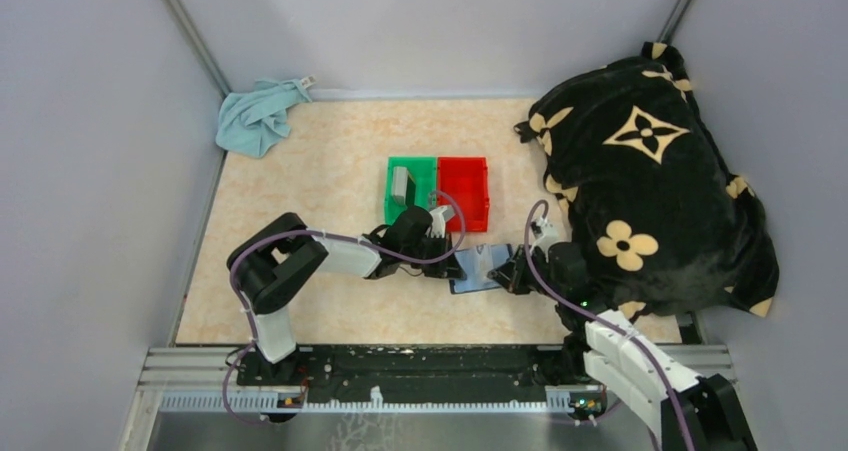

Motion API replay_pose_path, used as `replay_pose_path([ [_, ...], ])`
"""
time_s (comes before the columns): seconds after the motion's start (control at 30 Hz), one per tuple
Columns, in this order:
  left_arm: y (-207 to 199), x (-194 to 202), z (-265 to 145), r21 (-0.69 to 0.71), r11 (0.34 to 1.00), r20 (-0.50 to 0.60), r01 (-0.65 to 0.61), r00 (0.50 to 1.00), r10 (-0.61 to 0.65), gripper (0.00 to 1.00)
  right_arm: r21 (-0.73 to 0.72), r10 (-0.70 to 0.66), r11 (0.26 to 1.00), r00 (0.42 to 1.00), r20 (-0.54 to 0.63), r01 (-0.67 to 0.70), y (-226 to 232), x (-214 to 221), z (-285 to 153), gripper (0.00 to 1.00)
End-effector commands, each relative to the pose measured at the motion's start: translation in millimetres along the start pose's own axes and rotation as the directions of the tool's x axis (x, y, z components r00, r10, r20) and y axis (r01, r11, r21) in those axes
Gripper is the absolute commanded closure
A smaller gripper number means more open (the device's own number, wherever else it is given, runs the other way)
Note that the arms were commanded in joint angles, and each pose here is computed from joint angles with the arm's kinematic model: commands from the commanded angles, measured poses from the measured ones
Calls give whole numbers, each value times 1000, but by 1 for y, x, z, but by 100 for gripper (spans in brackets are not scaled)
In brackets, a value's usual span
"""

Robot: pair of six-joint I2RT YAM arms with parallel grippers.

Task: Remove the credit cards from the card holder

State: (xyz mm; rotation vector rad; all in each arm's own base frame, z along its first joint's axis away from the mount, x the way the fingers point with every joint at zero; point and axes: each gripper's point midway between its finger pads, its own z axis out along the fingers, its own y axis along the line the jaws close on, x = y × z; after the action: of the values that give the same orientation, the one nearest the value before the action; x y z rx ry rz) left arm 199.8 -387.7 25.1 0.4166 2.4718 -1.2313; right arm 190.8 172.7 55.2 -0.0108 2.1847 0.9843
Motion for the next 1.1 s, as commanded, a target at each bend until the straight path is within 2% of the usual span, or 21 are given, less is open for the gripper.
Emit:
replay_pose_path([
  [0.0, 15, 12, 0, -62, 998, -29, 5, 1000, -6, 100, 19, -58, 998, 995, 86, 57, 8, -36, -7, 100],
  [0.13, 15, 9, -4, -72, 997, -6, -8, 1000, 8, 100, 41, -48, 998, 992, 119, 44, 6, -46, -15, 100],
  [0.2, 14, 6, -7, -71, 997, 11, -18, 1000, 19, 96, 36, -42, 999, 991, 127, 37, 8, -48, -17, 100],
  [0.37, -12, -12, -23, 9, 998, 102, -64, 993, 62, 79, -53, -11, 998, 986, 168, 20, 29, -57, -23, 100],
  [0.47, -32, -23, -41, 78, 991, 183, -109, 979, 93, 63, -165, 18, 986, 979, 202, 16, 52, -66, -29, 100],
  [0.57, -53, -30, -58, 142, 977, 245, -158, 962, 120, 56, -301, 69, 954, 972, 226, 2, 81, -77, -37, 100],
  [0.73, -91, -37, -88, 289, 924, 351, -251, 926, 142, 56, -460, 59, 885, 962, 265, 73, 121, -94, -55, 100],
  [0.83, -112, -39, -107, 377, 874, 418, -305, 899, 134, 56, -457, 19, 881, 957, 290, 121, 131, -105, -61, 100],
  [1.07, -135, -40, -125, 466, 809, 468, -359, 876, 119, 57, -478, 6, 866, 954, 300, 145, 145, -114, -70, 100],
])
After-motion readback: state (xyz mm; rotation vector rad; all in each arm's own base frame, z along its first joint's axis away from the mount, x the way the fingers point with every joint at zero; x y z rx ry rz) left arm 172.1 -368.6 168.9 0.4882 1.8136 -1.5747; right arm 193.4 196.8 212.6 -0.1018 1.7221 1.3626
